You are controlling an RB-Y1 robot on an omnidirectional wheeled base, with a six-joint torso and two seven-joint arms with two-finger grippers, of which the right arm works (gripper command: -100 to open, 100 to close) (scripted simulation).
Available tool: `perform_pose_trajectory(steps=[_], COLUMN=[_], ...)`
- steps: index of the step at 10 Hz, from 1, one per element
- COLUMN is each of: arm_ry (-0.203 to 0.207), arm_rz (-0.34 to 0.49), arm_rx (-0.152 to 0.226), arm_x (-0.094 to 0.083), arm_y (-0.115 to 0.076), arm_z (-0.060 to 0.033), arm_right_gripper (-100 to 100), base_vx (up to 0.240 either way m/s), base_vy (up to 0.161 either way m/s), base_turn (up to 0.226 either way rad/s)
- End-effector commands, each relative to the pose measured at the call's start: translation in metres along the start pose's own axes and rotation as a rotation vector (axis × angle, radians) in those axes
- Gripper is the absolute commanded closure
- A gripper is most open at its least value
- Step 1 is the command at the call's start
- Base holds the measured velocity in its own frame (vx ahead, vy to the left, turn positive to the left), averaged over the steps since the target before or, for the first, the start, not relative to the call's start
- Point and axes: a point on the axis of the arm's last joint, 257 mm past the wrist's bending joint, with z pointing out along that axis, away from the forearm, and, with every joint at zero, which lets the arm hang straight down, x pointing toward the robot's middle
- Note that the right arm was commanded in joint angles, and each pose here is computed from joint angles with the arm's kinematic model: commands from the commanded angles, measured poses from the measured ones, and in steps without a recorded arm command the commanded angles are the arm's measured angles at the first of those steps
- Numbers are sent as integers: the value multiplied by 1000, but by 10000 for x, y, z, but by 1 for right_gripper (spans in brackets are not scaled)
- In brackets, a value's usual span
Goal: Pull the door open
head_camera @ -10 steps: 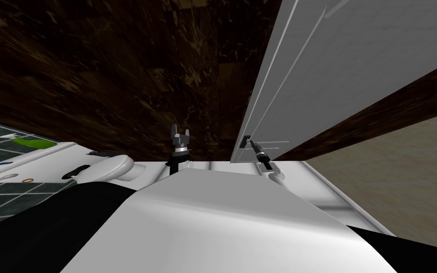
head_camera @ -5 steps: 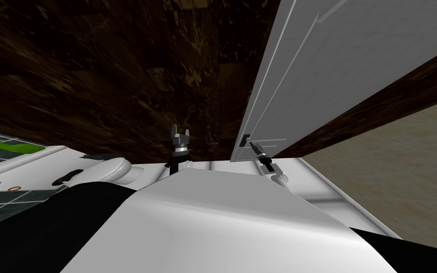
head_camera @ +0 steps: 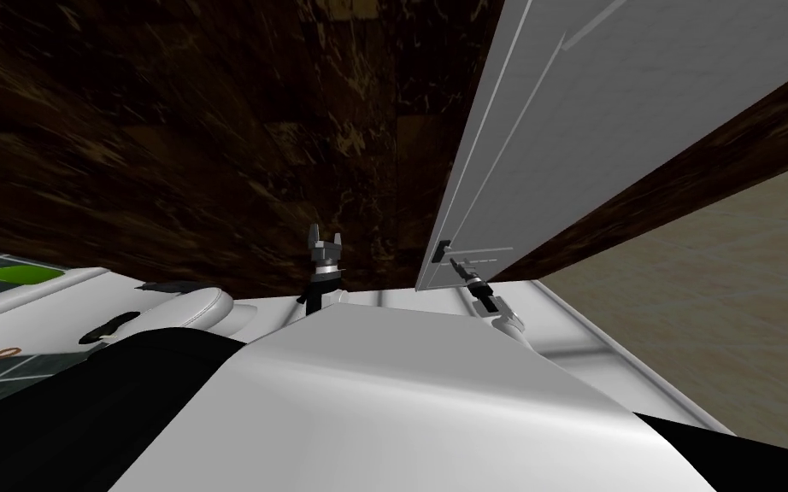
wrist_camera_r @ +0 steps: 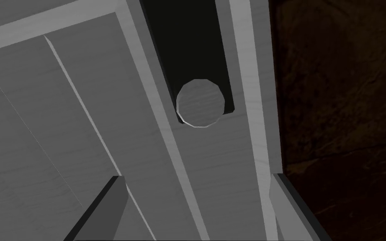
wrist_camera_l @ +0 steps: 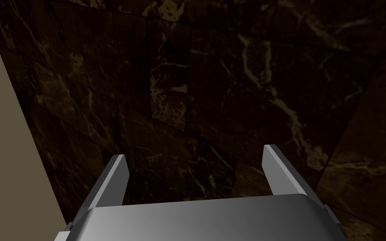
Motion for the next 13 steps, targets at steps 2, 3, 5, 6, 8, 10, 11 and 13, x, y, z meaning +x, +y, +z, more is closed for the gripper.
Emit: perform_pose_trajectory(steps=[2, 3, 5, 6, 8, 10, 11, 13], arm_ry=[26, 35, 51, 46, 45, 43, 43, 42], arm_rz=[-112, -144, -199, -179, -185, -186, -186, -187], arm_rx=[-9, -12, -18, -15, -7, 3, 8, 15], arm_x=[50, 68, 101, 92, 97, 99, 101, 103], arm_y=[-34, -45, -63, -60, -70, -81, -86, -93], arm_z=[-78, -103, -148, -135, -111, -79, -64, -42], arm_right_gripper=[-100, -100, -100, -100, -100, -100, -100, -100], base_vx=[-30, -29, -27, -11, 166, 195, 192, 206], base_vy=[44, 49, 39, 18, 18, 15, 47, 39], base_turn=[-77, -52, -48, -12, 43, 48, 42, 42])
